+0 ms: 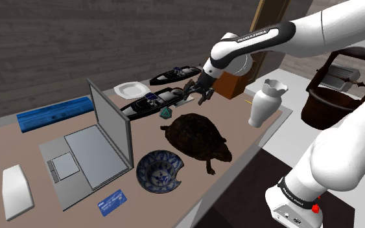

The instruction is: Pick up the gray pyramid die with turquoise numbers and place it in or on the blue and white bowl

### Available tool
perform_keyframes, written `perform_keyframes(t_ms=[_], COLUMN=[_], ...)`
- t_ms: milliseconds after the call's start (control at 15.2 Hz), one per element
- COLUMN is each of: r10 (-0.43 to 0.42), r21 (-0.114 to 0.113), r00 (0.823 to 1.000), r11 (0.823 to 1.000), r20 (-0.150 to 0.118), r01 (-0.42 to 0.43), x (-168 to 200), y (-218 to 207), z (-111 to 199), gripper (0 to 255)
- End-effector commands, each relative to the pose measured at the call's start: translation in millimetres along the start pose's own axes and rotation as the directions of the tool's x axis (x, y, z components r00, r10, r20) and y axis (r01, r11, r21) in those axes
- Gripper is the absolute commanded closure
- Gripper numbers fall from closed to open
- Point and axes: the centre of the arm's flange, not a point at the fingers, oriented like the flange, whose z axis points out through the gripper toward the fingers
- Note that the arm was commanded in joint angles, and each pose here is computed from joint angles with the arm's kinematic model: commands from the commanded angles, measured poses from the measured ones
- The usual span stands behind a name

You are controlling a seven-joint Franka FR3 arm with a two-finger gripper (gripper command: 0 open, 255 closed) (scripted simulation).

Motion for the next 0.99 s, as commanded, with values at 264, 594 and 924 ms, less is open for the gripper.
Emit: perform_keyframes(t_ms=[264, 594, 924], r10=[0.103, 0.186, 0.202], r21=[0.065, 0.118, 0.129], r00=[0.995, 0.983, 0.979], r11=[0.993, 0.976, 0.971], r20=[-0.002, 0.002, 0.003], r01=[-0.103, -0.185, -0.201], x=[44.1, 82.7, 91.0], y=[-3.4, -6.8, -9.5], z=[62.7, 114.4, 140.5], gripper=[0, 0, 0])
